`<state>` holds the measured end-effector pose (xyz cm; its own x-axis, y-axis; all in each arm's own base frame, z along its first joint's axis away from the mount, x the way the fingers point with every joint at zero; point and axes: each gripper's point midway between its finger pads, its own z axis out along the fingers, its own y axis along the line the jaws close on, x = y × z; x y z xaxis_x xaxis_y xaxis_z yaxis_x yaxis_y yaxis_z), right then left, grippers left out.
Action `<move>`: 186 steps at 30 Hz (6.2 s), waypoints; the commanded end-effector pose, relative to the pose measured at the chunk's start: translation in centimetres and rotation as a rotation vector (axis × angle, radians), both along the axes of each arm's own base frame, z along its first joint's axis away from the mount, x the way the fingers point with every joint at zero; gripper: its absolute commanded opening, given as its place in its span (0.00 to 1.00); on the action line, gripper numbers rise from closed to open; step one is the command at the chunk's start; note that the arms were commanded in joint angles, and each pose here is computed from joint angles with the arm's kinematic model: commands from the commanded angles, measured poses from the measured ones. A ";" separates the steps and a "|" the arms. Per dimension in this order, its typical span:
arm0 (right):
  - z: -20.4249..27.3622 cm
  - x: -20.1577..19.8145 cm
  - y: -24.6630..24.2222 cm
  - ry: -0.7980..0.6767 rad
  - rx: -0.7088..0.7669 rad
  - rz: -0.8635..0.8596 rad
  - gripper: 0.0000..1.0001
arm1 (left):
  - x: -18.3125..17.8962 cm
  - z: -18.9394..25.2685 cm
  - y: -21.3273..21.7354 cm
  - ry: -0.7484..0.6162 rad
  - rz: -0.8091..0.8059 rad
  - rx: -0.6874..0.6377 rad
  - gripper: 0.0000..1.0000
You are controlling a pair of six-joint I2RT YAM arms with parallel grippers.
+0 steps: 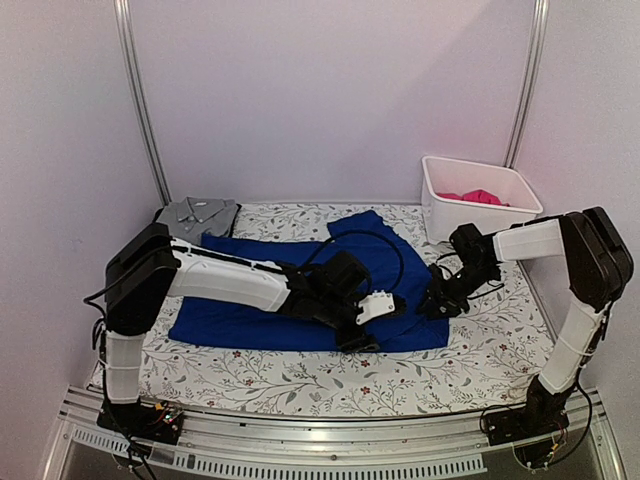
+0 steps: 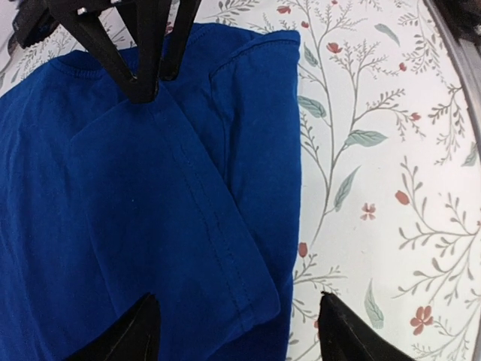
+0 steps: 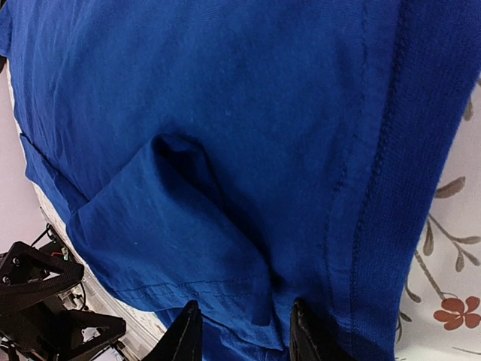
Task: Fold and stack the mixed laundry pile
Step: Move the 1/3-folded T-shirt to the center of the board, then smooth out the 1/3-folded T-shirt at the center of the board, then move the 1/3-folded T-shirt to the center of the board, then pick up the 1/3-folded T-shirt from the center of the board.
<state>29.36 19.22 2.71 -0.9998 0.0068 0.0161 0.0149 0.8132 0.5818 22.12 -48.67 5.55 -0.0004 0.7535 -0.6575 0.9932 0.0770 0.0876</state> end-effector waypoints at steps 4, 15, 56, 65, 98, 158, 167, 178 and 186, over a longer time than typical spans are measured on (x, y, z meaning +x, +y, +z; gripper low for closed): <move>-0.4 0.9 0.2 -0.014 -0.016 0.011 0.31 | 1.5 -2.0 -0.5 -0.153 0.025 0.090 0.65; 2.9 3.5 2.0 -0.098 0.083 0.013 0.00 | 4.5 1.5 0.7 -0.224 0.166 0.024 0.42; 6.2 -4.3 4.1 -0.070 0.181 0.050 0.37 | 7.4 3.8 14.9 0.384 0.674 -0.141 0.74; -1.2 -6.3 0.9 0.122 0.039 -0.082 0.34 | 6.0 0.3 20.1 0.568 0.897 -0.110 0.74; -2.1 -3.5 1.4 0.113 0.007 -0.062 0.36 | 2.2 -5.3 33.9 0.938 1.452 0.050 0.70; -0.3 25.2 3.2 -0.544 -0.383 0.131 0.44 | 17.7 2.4 40.2 0.640 1.540 -0.221 0.87; -3.2 23.7 4.7 -0.490 -0.357 0.183 0.23 | 18.7 1.1 41.8 0.626 1.581 -0.191 0.85; 1.6 25.1 5.2 -0.580 -0.324 0.142 0.00 | 20.5 -0.2 43.5 0.608 1.545 -0.220 0.68; 3.4 25.5 5.4 -0.611 -0.315 0.125 0.00 | 21.7 -1.6 44.5 0.549 1.568 -0.183 0.58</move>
<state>53.98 23.87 1.89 -0.8563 -0.2216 -0.4666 -0.3379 0.9235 0.1814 42.05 -4.93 3.78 -0.8914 -0.2979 -0.3414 -0.1634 0.9141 -0.3711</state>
